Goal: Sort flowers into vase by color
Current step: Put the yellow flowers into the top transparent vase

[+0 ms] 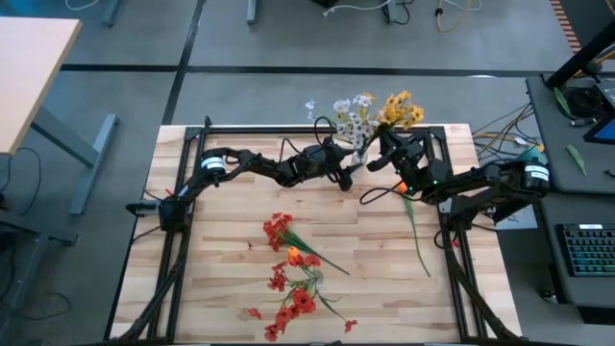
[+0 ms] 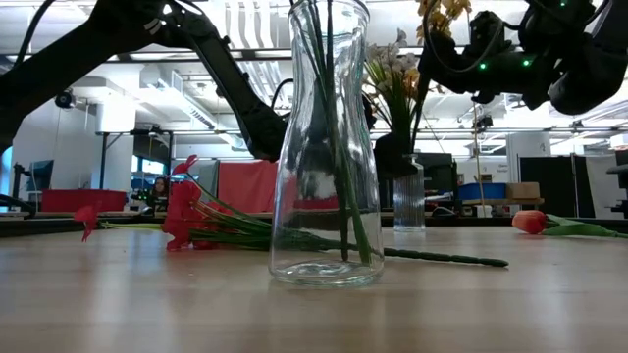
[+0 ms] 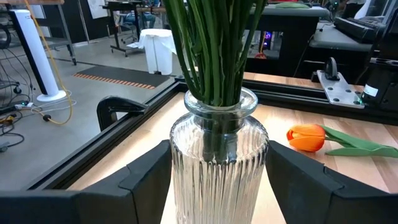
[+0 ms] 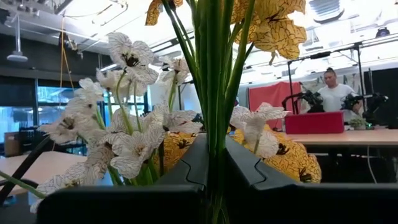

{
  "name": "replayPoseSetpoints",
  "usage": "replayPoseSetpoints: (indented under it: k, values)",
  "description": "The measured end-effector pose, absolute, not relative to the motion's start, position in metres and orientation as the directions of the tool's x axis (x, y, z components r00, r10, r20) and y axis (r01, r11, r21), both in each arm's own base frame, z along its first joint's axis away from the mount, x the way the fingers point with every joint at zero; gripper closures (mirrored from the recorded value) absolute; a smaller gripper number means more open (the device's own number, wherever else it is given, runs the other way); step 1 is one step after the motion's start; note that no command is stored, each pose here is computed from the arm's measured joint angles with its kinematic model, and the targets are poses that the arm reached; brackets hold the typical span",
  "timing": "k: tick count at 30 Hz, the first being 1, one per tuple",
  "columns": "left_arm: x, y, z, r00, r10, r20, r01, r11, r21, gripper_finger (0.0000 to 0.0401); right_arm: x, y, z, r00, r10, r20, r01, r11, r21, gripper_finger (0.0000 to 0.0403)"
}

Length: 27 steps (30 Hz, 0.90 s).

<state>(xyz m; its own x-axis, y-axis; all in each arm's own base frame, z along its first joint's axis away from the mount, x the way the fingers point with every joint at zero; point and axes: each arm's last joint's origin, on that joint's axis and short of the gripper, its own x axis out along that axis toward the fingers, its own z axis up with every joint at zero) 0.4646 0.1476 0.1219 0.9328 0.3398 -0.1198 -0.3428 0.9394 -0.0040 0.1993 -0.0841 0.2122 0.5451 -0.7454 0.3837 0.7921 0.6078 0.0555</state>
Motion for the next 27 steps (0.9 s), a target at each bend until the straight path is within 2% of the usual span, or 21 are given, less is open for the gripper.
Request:
replayPoseSetpoints:
  k: [5, 27]
  values:
    - [0.465, 0.148, 0.122, 0.933, 0.34, -0.122, -0.343, 0.939, -0.004, 0.0172, 0.2, -0.084, 0.211, 0.559, -0.741, 0.373, 0.787, 0.615, 0.043, 0.0385]
    - [0.465, 0.148, 0.122, 0.933, 0.339, -0.123, -0.342, 0.94, -0.004, 0.0172, 0.209, -0.086, 0.184, 0.666, -0.735, 0.127, 0.746, 0.661, -0.086, 0.0385]
